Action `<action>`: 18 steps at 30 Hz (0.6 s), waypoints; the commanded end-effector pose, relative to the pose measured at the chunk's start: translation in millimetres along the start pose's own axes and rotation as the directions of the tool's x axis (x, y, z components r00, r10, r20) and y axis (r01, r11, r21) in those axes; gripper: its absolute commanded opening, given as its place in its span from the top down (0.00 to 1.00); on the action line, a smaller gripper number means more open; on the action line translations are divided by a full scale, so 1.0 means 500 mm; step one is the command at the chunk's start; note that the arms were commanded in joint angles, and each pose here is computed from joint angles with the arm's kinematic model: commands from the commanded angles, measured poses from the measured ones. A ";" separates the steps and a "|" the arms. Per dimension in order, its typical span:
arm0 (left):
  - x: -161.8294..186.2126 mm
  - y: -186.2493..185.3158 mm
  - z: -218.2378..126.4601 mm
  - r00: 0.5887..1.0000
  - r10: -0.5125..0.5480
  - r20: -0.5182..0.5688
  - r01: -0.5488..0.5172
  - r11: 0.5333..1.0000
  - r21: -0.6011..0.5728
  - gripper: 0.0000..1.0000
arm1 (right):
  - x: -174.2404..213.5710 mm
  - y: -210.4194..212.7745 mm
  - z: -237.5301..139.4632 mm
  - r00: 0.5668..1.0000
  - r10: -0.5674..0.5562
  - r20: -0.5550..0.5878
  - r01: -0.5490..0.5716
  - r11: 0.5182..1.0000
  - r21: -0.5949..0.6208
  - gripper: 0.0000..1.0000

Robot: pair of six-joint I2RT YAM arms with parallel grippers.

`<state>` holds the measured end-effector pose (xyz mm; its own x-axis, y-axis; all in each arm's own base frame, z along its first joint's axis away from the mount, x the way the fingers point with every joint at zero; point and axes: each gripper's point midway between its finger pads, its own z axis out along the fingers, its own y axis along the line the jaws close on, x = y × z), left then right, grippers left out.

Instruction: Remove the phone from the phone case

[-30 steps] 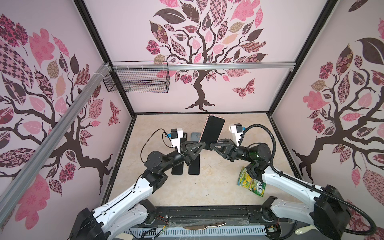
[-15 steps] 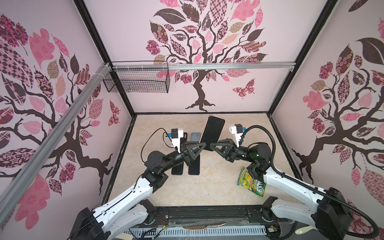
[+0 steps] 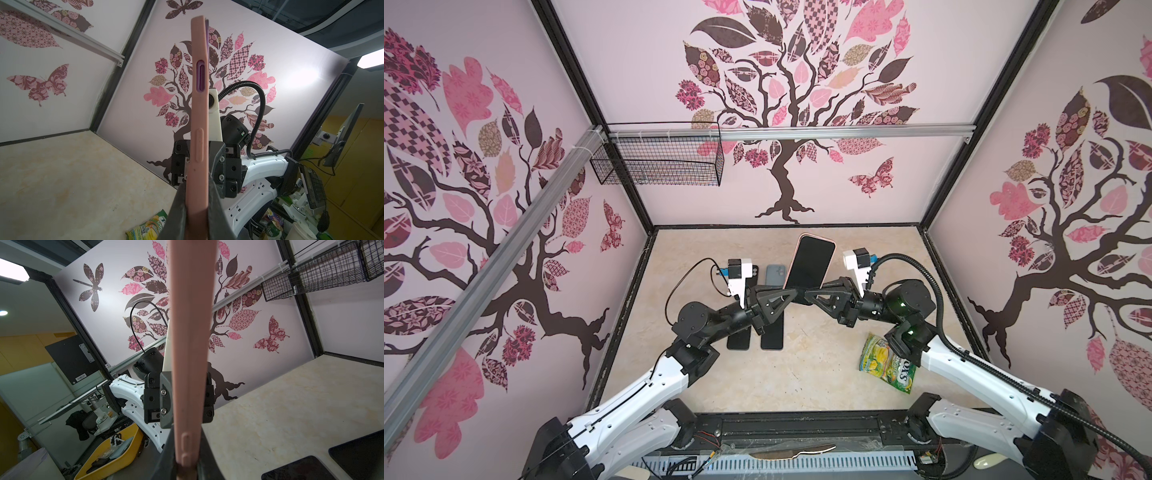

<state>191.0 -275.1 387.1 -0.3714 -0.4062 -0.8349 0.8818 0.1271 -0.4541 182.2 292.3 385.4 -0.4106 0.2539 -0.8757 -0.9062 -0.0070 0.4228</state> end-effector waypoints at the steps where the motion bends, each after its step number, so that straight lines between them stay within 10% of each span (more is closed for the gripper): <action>1: -0.009 -0.003 0.012 0.999 0.041 -0.024 -0.041 0.999 -0.001 1.00 | 0.000 0.044 0.001 0.994 -0.096 -0.055 0.092 0.994 -0.064 0.89; 18: -0.002 -0.006 0.024 0.998 0.027 -0.060 -0.026 0.999 0.020 1.00 | 0.019 0.057 -0.007 0.979 -0.155 -0.134 0.145 0.986 -0.083 0.88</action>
<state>184.3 -282.4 384.0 -0.3643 -0.3489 -0.8635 0.9027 0.0955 -0.4195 173.7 288.3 379.3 -0.3530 0.1684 -0.9203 -0.9318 0.0248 0.3620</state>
